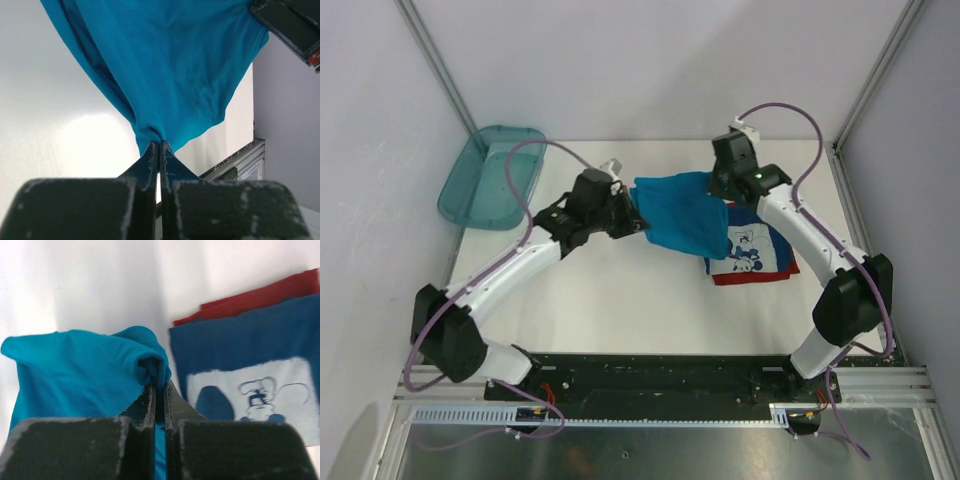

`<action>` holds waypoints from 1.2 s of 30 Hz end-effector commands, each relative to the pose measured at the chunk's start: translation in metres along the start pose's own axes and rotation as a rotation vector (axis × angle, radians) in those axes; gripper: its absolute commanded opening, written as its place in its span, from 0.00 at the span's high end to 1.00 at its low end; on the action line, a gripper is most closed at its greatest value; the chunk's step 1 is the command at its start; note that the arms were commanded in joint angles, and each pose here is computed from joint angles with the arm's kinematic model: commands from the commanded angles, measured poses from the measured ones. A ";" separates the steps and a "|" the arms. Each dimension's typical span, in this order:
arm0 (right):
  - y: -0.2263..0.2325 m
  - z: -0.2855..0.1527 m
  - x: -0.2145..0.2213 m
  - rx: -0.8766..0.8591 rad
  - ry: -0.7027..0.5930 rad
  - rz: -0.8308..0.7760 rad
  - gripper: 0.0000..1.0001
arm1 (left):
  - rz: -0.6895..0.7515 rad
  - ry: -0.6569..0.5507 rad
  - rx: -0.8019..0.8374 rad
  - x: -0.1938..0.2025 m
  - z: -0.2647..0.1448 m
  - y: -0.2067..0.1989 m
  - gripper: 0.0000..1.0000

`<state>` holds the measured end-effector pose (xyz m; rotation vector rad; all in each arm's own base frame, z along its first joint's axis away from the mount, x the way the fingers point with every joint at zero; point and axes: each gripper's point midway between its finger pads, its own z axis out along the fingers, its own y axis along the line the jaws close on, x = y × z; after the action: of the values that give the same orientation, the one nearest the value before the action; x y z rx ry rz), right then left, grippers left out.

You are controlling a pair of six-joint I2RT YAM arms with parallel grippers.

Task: Fold and stack the t-shirts
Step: Put the neatly folded tshirt into the corner of the board with both arms

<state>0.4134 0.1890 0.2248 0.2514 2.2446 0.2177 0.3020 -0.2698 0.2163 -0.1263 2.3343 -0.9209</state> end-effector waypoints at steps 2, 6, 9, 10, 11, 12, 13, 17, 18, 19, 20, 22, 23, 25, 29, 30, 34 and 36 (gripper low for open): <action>-0.045 -0.007 -0.032 0.046 -0.054 0.043 1.00 | 0.016 -0.007 0.052 -0.007 0.026 -0.047 1.00; -0.078 -0.006 -0.044 0.106 -0.061 0.068 1.00 | 0.035 0.034 0.077 0.003 0.051 -0.070 1.00; -0.099 -0.004 -0.048 0.139 -0.058 0.087 1.00 | 0.045 0.067 0.101 0.013 0.069 -0.088 1.00; -0.104 -0.003 -0.049 0.148 -0.057 0.092 1.00 | 0.049 0.076 0.106 0.017 0.075 -0.093 1.00; -0.109 -0.003 -0.049 0.154 -0.058 0.095 1.00 | 0.054 0.083 0.112 0.020 0.079 -0.098 1.00; -0.113 -0.002 -0.050 0.163 -0.058 0.098 1.00 | 0.057 0.092 0.116 0.024 0.085 -0.102 1.00; -0.118 -0.002 -0.051 0.172 -0.059 0.102 1.00 | 0.060 0.100 0.121 0.027 0.090 -0.106 1.00; -0.135 0.001 -0.052 0.208 -0.057 0.116 1.00 | 0.066 0.132 0.129 0.040 0.108 -0.115 1.00; -0.140 0.002 -0.052 0.216 -0.056 0.122 1.00 | 0.069 0.137 0.129 0.042 0.111 -0.116 1.00; -0.144 0.003 -0.052 0.221 -0.054 0.127 1.00 | 0.070 0.142 0.129 0.044 0.114 -0.117 1.00; -0.147 0.005 -0.051 0.226 -0.051 0.131 1.00 | 0.071 0.149 0.127 0.047 0.118 -0.117 1.00; -0.152 0.008 -0.049 0.235 -0.046 0.138 1.00 | 0.069 0.160 0.125 0.052 0.123 -0.117 1.00; -0.155 0.010 -0.049 0.241 -0.044 0.140 1.00 | 0.069 0.166 0.124 0.054 0.125 -0.118 1.00; -0.160 0.013 -0.048 0.252 -0.039 0.144 1.00 | 0.070 0.175 0.122 0.058 0.129 -0.117 1.00; -0.166 0.017 -0.048 0.255 -0.038 0.156 1.00 | 0.072 0.188 0.114 0.064 0.135 -0.115 1.00; -0.167 0.018 -0.048 0.253 -0.038 0.158 1.00 | 0.071 0.190 0.113 0.065 0.136 -0.114 1.00; -0.171 0.023 -0.048 0.252 -0.031 0.163 1.00 | 0.070 0.201 0.107 0.070 0.139 -0.112 1.00; -0.174 0.026 -0.047 0.256 -0.025 0.167 1.00 | 0.069 0.210 0.104 0.073 0.141 -0.110 1.00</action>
<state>0.4314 0.0170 0.1935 0.5765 2.2786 -0.0016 0.3103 -0.4411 0.1467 0.0870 2.5105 -0.9785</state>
